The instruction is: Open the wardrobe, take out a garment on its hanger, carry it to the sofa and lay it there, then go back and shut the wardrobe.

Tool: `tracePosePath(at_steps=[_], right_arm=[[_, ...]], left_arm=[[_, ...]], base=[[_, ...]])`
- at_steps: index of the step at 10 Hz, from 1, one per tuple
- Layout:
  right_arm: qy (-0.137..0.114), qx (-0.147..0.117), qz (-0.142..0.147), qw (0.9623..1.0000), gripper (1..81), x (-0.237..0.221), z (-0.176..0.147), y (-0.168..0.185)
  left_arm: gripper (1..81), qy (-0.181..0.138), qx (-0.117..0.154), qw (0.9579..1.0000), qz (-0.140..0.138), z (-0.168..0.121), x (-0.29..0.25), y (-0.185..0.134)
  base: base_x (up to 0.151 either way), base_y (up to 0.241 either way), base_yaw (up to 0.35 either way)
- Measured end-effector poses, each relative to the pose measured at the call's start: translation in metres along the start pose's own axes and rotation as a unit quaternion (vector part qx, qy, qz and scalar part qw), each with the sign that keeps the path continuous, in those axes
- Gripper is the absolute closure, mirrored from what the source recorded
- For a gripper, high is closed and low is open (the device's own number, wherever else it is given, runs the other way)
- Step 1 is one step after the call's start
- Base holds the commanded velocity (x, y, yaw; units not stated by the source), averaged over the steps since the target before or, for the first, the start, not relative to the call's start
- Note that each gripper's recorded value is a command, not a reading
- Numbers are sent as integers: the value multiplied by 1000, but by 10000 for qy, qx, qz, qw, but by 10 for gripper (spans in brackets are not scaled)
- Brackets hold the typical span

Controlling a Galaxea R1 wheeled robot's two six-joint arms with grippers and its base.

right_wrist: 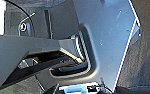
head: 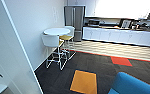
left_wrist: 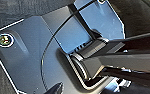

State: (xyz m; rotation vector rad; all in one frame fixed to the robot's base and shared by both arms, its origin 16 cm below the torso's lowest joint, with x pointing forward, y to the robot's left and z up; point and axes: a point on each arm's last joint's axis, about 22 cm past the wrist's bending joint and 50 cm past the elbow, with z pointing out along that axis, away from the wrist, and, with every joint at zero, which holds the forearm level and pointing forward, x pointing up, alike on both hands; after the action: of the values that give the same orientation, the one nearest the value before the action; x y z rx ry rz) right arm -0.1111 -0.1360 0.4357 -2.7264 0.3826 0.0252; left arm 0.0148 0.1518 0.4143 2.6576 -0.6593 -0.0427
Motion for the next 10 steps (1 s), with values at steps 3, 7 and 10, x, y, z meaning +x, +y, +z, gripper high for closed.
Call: tracePosePath(at_steps=[3, 7, 10], right_arm=[[-1, -3, -1, 10000, 10, -1, 0, 0], [-5, -3, -3, 10000, 10, -1, 0, 0], [-7, -6, -1, 10000, 10, -1, 0, 1]], left_arm=[[10, 9, 1, 10000, 3, 0, 1, 0], [10, -9, -13, 10000, -2, 1, -2, 3], [10, -1, -26, 10000, -1, 1, 0, 5]], base=[[0, 0, 292], [0, 0, 293], [0, 0, 293]])
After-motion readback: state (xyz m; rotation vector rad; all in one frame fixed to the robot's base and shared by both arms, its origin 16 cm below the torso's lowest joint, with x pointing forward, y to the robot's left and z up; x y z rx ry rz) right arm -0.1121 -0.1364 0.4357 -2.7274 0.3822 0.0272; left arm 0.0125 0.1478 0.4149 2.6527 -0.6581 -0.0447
